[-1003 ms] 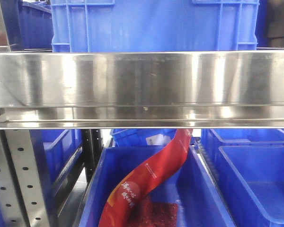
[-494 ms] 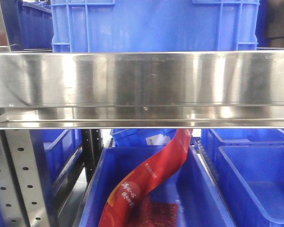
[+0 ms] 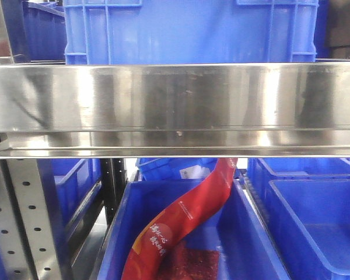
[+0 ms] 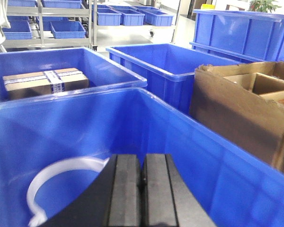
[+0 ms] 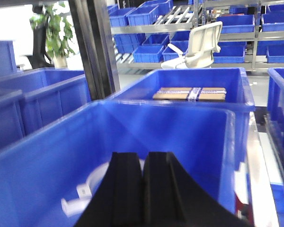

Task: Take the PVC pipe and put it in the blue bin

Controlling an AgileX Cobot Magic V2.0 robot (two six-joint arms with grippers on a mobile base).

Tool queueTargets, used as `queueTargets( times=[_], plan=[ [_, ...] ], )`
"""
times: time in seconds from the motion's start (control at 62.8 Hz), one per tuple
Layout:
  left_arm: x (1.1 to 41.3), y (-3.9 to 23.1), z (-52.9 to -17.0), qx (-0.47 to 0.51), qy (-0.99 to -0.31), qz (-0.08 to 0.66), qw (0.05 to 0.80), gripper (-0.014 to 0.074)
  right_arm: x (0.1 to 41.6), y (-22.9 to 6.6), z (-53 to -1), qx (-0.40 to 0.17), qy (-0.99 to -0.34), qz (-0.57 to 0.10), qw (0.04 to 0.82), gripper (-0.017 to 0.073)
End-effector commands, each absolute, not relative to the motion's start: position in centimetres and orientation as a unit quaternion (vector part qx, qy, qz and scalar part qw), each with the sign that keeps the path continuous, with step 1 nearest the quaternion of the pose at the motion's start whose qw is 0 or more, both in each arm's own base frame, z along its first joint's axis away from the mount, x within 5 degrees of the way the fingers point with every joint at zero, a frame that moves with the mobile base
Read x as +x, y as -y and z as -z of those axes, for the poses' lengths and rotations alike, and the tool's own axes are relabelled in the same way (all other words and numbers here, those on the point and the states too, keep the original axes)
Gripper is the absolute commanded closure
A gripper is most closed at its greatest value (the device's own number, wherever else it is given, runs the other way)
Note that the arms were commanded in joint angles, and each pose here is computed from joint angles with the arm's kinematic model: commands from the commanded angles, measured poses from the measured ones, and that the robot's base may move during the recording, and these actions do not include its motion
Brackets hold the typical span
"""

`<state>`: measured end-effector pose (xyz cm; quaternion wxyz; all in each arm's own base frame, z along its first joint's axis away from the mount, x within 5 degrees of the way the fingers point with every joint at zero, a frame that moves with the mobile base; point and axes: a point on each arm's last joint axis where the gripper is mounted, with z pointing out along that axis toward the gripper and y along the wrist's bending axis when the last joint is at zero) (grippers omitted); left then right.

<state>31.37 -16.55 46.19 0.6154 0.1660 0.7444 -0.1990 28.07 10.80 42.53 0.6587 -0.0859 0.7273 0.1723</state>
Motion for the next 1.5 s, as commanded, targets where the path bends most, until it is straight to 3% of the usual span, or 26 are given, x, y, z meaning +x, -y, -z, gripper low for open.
queueTargets(
  times=[0.0,0.271,0.557,0.78,1.083,1.481],
  plan=[
    [30.3,16.0,-46.0,0.163,-0.739,0.199,0.622,0.0704,27.4,-10.3,-42.2,-0.092,-0.723,-0.16,0.666,0.0727],
    [26.3,13.4,-43.2,0.149,-0.736,0.191,0.632,0.0704,25.0,-9.3,-40.1,-0.09,-0.702,-0.159,0.688,0.0727],
    [22.0,6.5,-39.8,0.073,-0.74,0.134,0.656,0.0704,24.2,-7.1,-39.0,-0.066,-0.706,-0.133,0.692,0.0727],
    [17.2,3.2,-37.3,0.028,-0.713,0.101,0.694,0.0704,22.6,-4.6,-38.2,-0.034,-0.699,-0.104,0.707,0.0727],
    [13.1,1.6,-33.3,0.004,-0.689,0.08,0.72,0.0704,18.5,-2.9,-33.4,-0.018,-0.694,-0.087,0.714,0.0727],
    [12.3,1.5,-33.3,0.003,-0.678,0.081,0.731,0.0704,12.5,-1.9,-31.8,-0.017,-0.667,-0.092,0.739,0.0728]
  ],
)
